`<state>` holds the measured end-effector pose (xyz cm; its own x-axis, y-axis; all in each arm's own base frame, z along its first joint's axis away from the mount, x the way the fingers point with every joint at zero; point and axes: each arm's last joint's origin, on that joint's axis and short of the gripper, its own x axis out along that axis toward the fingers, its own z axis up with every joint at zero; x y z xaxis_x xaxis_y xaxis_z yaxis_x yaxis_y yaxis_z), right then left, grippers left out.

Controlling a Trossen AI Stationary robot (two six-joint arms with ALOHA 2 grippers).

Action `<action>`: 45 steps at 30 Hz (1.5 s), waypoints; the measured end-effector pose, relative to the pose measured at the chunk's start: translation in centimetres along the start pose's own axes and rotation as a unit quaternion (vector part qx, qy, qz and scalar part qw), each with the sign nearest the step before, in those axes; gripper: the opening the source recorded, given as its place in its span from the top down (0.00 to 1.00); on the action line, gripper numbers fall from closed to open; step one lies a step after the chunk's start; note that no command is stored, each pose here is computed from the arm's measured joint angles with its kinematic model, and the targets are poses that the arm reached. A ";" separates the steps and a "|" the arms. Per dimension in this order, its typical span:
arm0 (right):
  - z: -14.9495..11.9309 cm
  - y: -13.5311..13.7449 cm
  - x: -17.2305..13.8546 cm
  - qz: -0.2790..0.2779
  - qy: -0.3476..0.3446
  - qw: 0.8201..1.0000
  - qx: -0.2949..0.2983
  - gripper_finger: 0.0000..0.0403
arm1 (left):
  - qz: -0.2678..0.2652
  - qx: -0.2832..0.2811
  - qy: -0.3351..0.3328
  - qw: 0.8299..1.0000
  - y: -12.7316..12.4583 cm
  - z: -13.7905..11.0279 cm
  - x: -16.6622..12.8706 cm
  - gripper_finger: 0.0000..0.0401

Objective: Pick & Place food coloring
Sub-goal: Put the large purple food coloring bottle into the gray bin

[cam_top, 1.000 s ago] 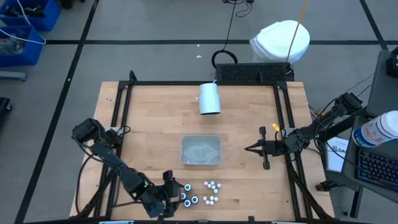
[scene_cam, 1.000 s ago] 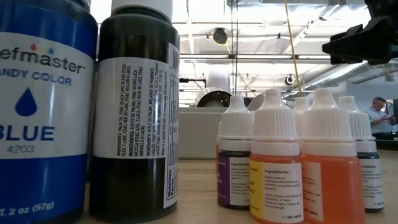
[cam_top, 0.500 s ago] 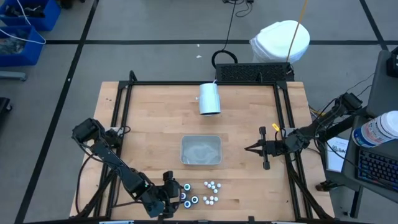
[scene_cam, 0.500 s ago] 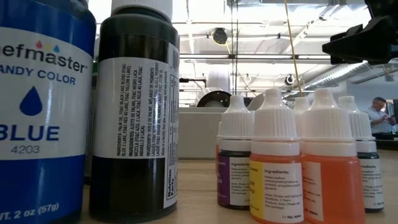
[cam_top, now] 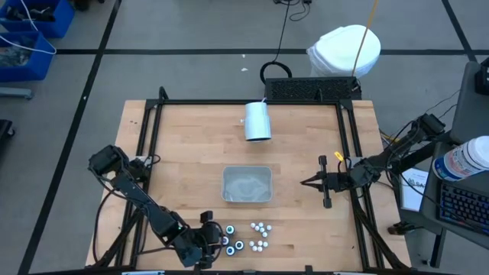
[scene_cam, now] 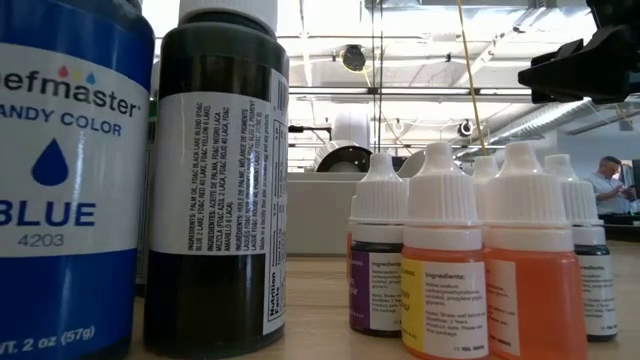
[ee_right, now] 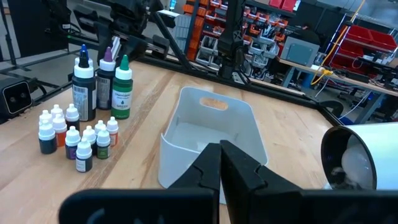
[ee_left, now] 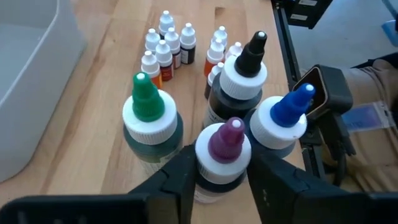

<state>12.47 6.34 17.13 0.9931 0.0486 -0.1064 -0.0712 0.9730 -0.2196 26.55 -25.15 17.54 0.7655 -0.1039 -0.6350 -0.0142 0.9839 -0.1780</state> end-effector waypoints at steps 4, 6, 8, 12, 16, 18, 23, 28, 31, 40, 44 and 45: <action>0.0 0.0 0.0 0.000 0.000 1.000 0.000 1.00 | -0.001 0.000 0.001 1.000 0.0 0.0 0.0 0.69; 0.0 0.0 0.0 0.000 0.000 1.000 0.000 1.00 | -0.002 -0.004 0.002 1.000 -0.1 -0.1 0.0 0.67; 0.0 0.0 0.0 0.000 0.000 1.000 0.000 1.00 | -0.001 -0.007 0.003 1.000 -0.1 -0.1 -0.1 0.67; 0.0 0.0 0.0 0.000 0.000 1.000 0.000 1.00 | 0.001 0.018 0.002 1.000 -0.4 -0.4 -0.6 0.69; 0.0 0.0 0.0 0.000 0.001 1.000 -0.001 1.00 | 0.023 0.026 -0.008 0.999 -0.6 -0.4 -2.1 0.70; -0.1 0.0 0.0 0.000 0.003 1.000 -0.002 1.00 | 0.038 0.026 -0.020 0.999 -0.6 -0.3 -3.3 0.69; -0.1 0.0 0.0 0.001 0.004 1.000 -0.002 1.00 | 0.054 0.035 -0.055 0.996 -0.9 0.1 -6.2 0.68; -0.1 0.0 0.0 0.001 0.003 1.000 -0.001 1.00 | 0.059 0.044 -0.076 0.994 -0.6 0.9 -8.5 0.69; -0.1 0.0 0.0 0.001 0.003 1.000 -0.001 1.00 | 0.079 0.038 -0.094 0.992 0.1 1.5 -9.8 0.68; -0.1 0.0 0.0 0.001 0.003 1.000 0.000 1.00 | 0.109 0.013 -0.117 0.987 2.8 4.4 -11.0 0.68; -0.1 0.0 0.0 0.001 0.003 1.000 0.000 1.00 | 0.135 0.023 -0.123 0.983 4.3 5.9 -10.6 0.68; -0.1 0.0 0.0 0.001 0.003 1.000 0.000 1.00 | 0.142 0.025 -0.122 0.982 4.8 6.2 -10.4 0.68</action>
<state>12.46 6.34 17.07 0.9924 0.0483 -0.1129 -0.0723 0.9728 -0.2201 22.51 -18.50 27.92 0.8665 0.2086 -0.4534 -0.2233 0.9745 0.0217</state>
